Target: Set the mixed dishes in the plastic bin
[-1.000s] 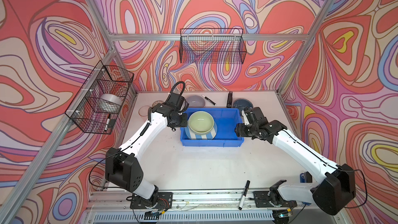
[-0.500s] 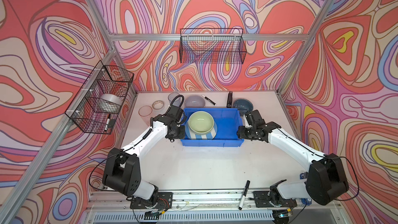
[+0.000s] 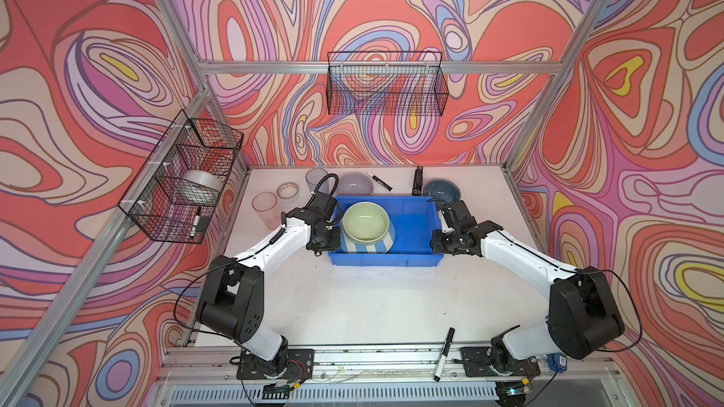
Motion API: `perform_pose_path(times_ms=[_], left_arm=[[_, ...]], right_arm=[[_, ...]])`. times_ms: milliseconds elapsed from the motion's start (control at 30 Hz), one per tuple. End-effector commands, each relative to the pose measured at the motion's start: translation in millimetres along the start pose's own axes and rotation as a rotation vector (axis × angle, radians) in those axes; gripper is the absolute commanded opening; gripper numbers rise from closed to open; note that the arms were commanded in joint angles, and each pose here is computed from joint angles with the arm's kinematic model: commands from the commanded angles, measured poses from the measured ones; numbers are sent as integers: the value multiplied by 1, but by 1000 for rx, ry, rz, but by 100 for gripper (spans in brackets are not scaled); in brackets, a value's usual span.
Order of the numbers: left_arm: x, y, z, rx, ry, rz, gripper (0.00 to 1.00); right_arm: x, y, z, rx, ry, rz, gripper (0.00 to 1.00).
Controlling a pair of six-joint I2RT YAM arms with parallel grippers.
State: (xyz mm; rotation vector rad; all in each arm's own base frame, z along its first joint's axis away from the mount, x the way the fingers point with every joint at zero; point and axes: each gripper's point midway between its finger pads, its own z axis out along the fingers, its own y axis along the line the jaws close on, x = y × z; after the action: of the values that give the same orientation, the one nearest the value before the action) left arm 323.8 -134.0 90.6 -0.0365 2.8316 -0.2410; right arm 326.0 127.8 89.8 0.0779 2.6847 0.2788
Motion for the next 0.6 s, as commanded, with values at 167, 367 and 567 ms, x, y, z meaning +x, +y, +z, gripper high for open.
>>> perform_pose_path(times_ms=[167,367,567], left_arm=[[16,8,3,-6,21,-22,15],[29,10,-1,13,31,-65,11],[57,13,-9,47,46,-134,11]], right_arm=[[8,3,0,-35,32,-2,14],[23,9,-6,-84,74,-2,6],[46,17,-11,-139,124,11,6]])
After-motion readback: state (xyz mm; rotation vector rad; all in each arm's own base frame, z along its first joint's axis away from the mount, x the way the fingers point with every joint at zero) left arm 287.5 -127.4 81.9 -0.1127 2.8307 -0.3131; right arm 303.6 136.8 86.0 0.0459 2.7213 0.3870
